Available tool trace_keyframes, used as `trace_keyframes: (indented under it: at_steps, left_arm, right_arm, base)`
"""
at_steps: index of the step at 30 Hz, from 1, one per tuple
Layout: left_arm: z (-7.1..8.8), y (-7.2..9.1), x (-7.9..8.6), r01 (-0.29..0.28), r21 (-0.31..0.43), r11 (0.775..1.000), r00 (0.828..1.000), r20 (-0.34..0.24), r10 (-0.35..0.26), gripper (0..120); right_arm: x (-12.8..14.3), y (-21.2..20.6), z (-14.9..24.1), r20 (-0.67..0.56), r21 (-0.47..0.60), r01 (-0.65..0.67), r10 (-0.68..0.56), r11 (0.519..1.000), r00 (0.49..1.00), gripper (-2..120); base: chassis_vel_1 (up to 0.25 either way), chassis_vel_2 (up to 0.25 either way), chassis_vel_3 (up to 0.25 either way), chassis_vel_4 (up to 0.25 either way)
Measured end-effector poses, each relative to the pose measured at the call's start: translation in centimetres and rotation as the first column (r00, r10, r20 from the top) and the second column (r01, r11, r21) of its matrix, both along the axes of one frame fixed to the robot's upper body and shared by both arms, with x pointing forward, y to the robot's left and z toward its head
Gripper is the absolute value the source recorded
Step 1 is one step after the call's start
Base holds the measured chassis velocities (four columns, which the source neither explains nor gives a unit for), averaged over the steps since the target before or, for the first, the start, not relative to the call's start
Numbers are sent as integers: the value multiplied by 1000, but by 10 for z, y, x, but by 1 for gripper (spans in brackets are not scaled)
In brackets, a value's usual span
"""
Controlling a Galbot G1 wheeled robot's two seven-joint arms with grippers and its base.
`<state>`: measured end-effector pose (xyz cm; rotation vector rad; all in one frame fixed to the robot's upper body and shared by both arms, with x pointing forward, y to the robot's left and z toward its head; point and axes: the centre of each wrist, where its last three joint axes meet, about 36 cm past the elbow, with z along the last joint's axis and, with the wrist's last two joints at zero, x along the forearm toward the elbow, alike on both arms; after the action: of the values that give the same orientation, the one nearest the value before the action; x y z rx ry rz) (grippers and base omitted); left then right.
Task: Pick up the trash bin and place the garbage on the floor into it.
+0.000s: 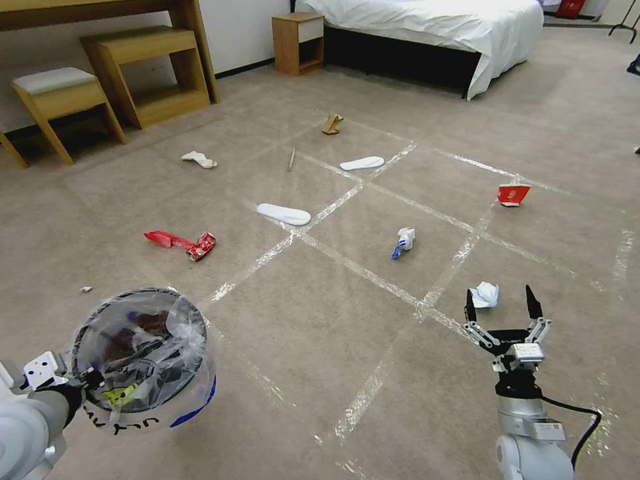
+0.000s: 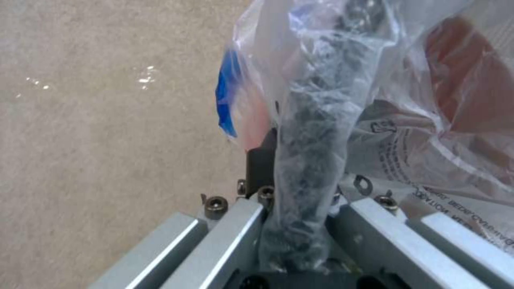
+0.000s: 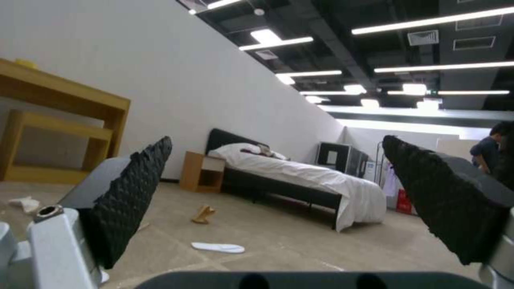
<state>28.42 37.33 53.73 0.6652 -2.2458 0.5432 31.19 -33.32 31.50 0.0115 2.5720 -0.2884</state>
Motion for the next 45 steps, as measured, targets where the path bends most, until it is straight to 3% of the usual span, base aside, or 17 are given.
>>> trace_keyframes:
  at_steps: [45]
  left_arm:
    - [-2,-5,-1,4,-12,1000,1000,-5,-4,0]
  right_arm:
    - [4,-3,2,-2,-2,0,0,1000,1000,100]
  base:
    - [-120,114,119,-118]
